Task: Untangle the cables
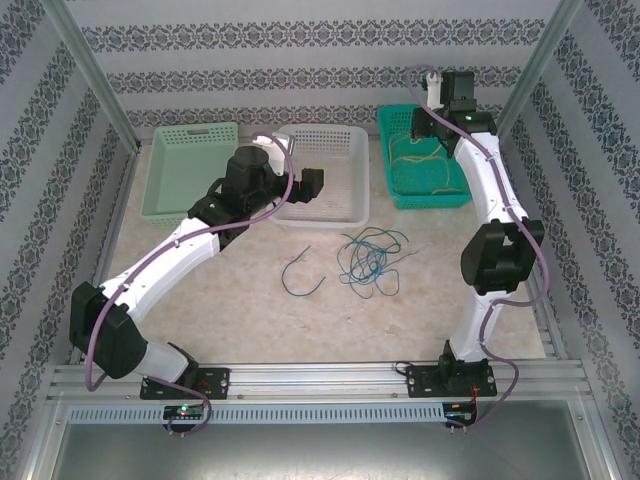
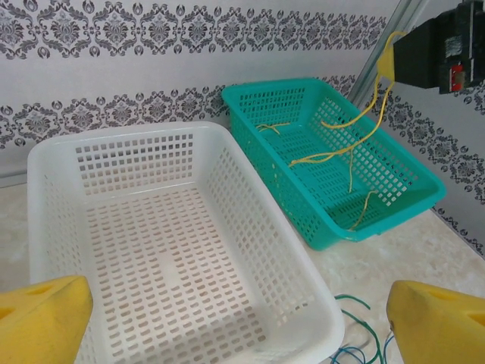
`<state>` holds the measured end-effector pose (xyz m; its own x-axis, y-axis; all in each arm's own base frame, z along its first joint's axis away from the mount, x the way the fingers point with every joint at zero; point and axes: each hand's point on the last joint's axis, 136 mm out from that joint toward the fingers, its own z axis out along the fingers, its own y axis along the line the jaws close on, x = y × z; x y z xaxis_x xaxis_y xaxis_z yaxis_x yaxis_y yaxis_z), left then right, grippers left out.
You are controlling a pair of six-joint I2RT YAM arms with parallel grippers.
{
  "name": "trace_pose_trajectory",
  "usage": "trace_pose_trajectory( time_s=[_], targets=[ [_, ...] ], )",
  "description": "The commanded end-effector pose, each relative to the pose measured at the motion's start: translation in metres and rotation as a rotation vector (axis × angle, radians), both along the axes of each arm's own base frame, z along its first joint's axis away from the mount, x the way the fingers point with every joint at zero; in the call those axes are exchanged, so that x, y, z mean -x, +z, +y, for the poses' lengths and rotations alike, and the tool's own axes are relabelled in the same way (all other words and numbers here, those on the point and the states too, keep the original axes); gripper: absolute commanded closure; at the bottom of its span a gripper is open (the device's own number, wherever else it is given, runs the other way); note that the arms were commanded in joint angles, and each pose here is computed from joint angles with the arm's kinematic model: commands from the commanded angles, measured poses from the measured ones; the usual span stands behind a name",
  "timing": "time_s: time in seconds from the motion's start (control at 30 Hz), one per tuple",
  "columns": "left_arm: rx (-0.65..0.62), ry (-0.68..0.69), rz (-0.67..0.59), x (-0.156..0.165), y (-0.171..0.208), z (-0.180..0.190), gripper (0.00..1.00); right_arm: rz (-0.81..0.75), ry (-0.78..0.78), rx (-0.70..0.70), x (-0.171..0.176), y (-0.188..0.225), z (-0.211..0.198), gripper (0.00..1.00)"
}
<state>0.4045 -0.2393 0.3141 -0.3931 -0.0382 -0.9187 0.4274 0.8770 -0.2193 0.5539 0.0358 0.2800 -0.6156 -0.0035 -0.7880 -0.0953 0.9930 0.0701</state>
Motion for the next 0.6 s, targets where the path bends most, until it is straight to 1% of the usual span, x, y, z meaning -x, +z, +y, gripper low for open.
trace_pose_trajectory(
  time_s=[0.0,0.1,0.2,0.23,0.3,0.4,0.43,0.47,0.53,0.57],
  targets=[
    [-0.007,0.025,0.01,0.001,-0.002,0.011,0.0,0.023,-0.049,-0.014,0.001,-0.011,-0.012,0.99],
    [0.0,0.023,0.023,0.0,-0.006,0.01,0.0,0.064,-0.053,-0.044,0.0,-0.027,-0.015,0.97],
    [0.004,0.016,0.038,-0.001,-0.01,0.008,0.0,0.116,-0.068,-0.077,0.0,-0.047,-0.018,0.9],
    [0.005,0.016,0.04,-0.001,-0.011,0.007,0.0,0.135,-0.073,-0.082,0.0,-0.054,-0.019,0.86],
    [0.004,0.017,0.047,0.0,-0.013,0.008,0.0,0.177,-0.084,-0.09,0.0,-0.07,-0.023,0.74],
    [0.003,0.018,0.053,-0.001,-0.015,0.008,0.0,0.228,-0.1,-0.127,0.0,-0.088,-0.029,0.63],
    [0.003,0.018,0.057,-0.001,-0.015,0.008,0.0,0.242,-0.104,-0.144,0.001,-0.092,-0.03,0.57],
    [0.003,0.019,0.06,-0.001,-0.017,0.008,0.0,0.258,-0.105,-0.165,0.002,-0.095,-0.03,0.49],
    [0.003,0.021,0.064,-0.001,-0.018,0.008,0.0,0.277,-0.111,-0.186,0.004,-0.099,-0.031,0.42],
    [0.002,0.023,0.069,-0.001,-0.02,0.009,0.0,0.286,-0.111,-0.188,0.007,-0.1,-0.031,0.37]
  ],
)
